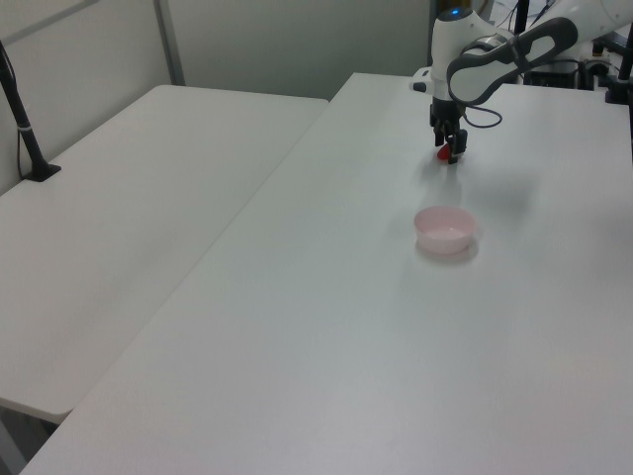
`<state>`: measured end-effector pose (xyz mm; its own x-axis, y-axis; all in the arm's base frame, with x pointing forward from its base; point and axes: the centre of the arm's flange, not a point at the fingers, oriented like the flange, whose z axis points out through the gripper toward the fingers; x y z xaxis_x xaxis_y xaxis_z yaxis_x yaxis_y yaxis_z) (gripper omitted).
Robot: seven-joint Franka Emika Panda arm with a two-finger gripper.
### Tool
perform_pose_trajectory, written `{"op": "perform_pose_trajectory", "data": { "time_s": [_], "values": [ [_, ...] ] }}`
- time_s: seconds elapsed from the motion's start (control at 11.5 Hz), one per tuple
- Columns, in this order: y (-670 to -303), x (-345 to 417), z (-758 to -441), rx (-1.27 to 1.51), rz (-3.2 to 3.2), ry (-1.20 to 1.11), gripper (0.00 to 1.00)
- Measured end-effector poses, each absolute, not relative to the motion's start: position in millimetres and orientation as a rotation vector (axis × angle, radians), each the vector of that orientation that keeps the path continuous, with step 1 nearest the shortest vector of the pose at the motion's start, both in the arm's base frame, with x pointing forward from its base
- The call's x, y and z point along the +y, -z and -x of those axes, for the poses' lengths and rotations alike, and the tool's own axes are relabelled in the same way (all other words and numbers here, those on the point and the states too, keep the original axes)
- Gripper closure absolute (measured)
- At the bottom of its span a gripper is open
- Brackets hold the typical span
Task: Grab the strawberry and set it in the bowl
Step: 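Carry the held strawberry over the pink bowl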
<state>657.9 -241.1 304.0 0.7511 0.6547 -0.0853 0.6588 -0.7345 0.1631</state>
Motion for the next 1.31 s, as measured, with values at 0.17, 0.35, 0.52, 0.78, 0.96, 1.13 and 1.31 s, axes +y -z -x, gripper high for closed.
{"op": "perform_pose_trajectory", "data": {
  "time_s": [0.17,0.35,0.52,0.78,0.96,1.13,1.31],
  "values": [
    [-304,-241,-658,1.037,-2.775,0.025,0.3],
    [-304,-240,-659,1.039,-2.775,0.023,0.41],
    [-305,-239,-659,1.039,-2.774,0.02,0.54],
    [-311,-240,-655,1.036,-2.788,0.06,0.62],
    [-319,-238,-653,1.032,-2.796,0.082,0.62],
    [-332,-216,-656,1.029,-2.814,0.095,0.62],
    [-350,-165,-661,1.063,-2.833,0.13,0.62]
  ]
}}
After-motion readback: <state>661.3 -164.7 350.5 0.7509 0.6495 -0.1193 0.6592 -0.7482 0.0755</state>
